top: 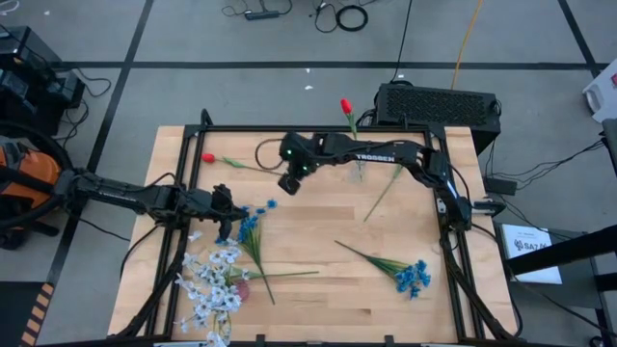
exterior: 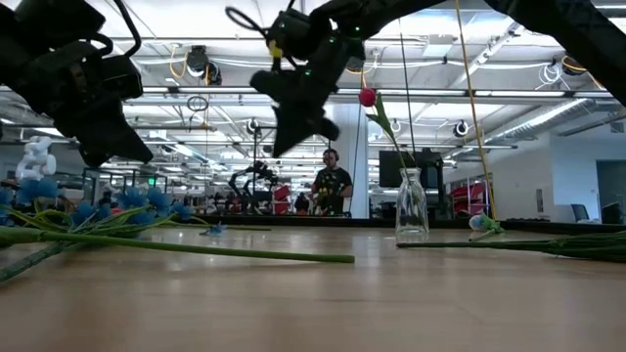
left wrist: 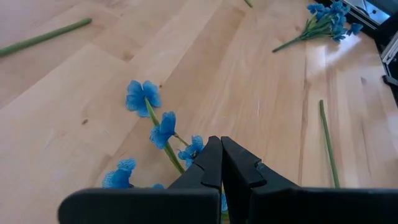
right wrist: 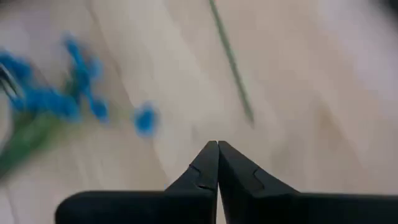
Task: Sort flowers into vase by color
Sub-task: Put the right blue flowers into the transparent vase
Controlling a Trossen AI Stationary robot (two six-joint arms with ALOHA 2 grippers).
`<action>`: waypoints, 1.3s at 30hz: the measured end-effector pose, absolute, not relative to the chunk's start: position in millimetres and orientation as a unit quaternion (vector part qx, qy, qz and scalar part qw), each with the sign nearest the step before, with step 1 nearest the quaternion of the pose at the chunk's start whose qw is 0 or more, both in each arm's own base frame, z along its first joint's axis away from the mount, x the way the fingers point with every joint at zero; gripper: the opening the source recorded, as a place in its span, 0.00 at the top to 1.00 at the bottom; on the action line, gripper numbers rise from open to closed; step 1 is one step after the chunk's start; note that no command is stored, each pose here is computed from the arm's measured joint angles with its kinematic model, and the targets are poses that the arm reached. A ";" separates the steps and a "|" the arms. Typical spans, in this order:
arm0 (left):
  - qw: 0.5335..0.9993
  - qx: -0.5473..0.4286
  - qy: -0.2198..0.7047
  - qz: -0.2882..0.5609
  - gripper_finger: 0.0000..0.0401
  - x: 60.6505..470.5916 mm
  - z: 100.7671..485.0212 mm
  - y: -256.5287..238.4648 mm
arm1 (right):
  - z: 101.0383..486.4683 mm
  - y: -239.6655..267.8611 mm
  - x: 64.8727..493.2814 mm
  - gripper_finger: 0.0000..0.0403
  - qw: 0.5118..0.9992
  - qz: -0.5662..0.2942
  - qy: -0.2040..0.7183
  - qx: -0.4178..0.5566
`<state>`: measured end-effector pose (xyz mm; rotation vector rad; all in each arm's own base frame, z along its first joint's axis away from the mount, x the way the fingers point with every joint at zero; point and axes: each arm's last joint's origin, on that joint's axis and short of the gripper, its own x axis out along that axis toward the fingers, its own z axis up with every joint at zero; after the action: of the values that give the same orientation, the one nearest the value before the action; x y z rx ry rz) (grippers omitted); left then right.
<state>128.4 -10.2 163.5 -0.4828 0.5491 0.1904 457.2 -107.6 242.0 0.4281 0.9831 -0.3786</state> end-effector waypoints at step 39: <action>0.920 -0.218 0.323 0.040 0.99 123.8 157.2 -13.3 | 209.1 183.4 275.0 1.00 0.531 -0.403 0.533 0.520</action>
<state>123.8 -13.3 157.2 -0.4483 0.6646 0.0815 275.0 183.4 209.1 1.2407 1.2724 -0.9625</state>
